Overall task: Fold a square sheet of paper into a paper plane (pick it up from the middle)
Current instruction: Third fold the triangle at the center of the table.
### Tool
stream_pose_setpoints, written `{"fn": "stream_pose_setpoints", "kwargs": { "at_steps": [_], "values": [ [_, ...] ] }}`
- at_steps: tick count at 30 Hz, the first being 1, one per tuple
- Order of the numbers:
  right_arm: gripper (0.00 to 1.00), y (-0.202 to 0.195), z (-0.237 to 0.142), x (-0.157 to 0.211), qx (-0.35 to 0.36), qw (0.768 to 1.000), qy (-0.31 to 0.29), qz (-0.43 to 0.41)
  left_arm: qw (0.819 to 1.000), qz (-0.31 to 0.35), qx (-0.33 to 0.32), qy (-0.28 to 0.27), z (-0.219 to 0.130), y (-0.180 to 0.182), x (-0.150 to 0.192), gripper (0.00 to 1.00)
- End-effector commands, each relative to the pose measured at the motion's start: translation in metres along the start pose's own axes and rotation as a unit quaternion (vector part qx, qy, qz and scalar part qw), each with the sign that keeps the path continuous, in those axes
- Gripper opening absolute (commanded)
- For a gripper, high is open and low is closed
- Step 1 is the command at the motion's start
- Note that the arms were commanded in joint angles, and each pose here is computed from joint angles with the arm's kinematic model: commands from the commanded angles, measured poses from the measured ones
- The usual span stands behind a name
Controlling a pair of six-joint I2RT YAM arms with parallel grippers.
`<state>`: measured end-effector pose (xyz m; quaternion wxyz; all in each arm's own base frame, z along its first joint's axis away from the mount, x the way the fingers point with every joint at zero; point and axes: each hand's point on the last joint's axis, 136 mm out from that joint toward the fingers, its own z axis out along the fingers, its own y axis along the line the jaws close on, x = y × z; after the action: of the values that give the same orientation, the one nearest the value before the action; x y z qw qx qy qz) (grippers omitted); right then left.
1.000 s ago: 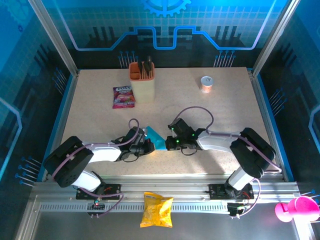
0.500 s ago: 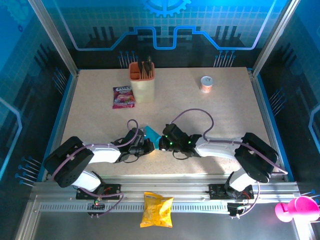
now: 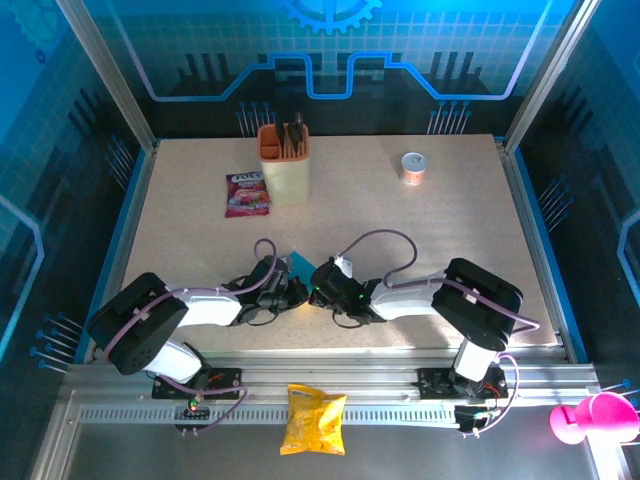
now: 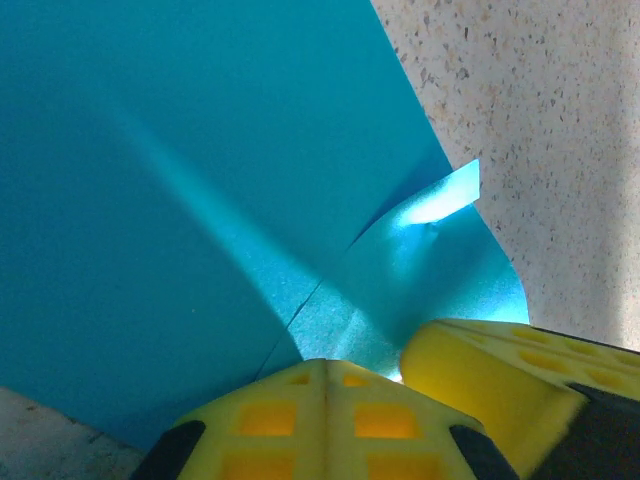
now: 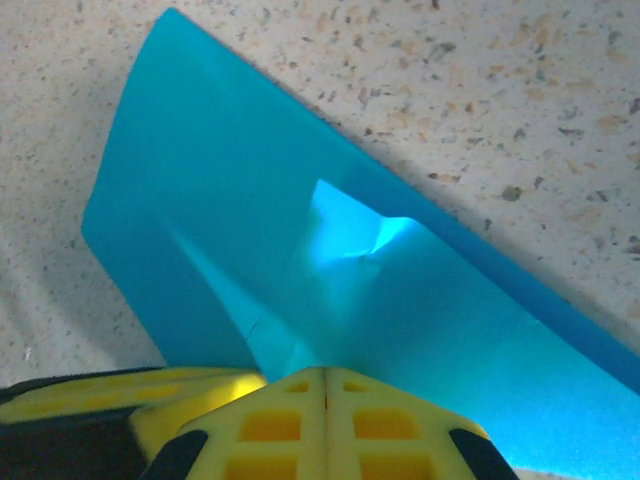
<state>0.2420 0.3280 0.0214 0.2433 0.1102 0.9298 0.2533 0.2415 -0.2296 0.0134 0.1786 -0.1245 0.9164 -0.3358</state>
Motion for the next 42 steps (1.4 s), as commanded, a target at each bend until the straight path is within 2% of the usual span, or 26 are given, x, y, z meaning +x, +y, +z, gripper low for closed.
{"fn": "stream_pose_setpoints", "kwargs": {
  "at_steps": [1, 14, 36, 42],
  "values": [
    [0.00, -0.017, 0.008, 0.003, 0.022, 0.999, -0.019, 0.034, 0.997, -0.013, -0.070, 0.016, 0.002, 0.040, 0.016, 0.00],
    [0.00, -0.081, -0.013, 0.001, 0.129, 0.989, -0.017, 0.066, 0.993, -0.041, -0.108, 0.019, 0.001, 0.059, 0.020, 0.00],
    [0.00, -0.168, -0.054, -0.015, 0.206, 0.970, -0.030, 0.127, 0.992, -0.053, -0.116, 0.025, 0.004, 0.068, 0.023, 0.00],
    [0.00, -0.153, -0.075, -0.043, 0.184, 0.978, -0.041, 0.089, 0.992, -0.048, -0.119, 0.022, 0.000, 0.067, 0.021, 0.00]
  ]
}}
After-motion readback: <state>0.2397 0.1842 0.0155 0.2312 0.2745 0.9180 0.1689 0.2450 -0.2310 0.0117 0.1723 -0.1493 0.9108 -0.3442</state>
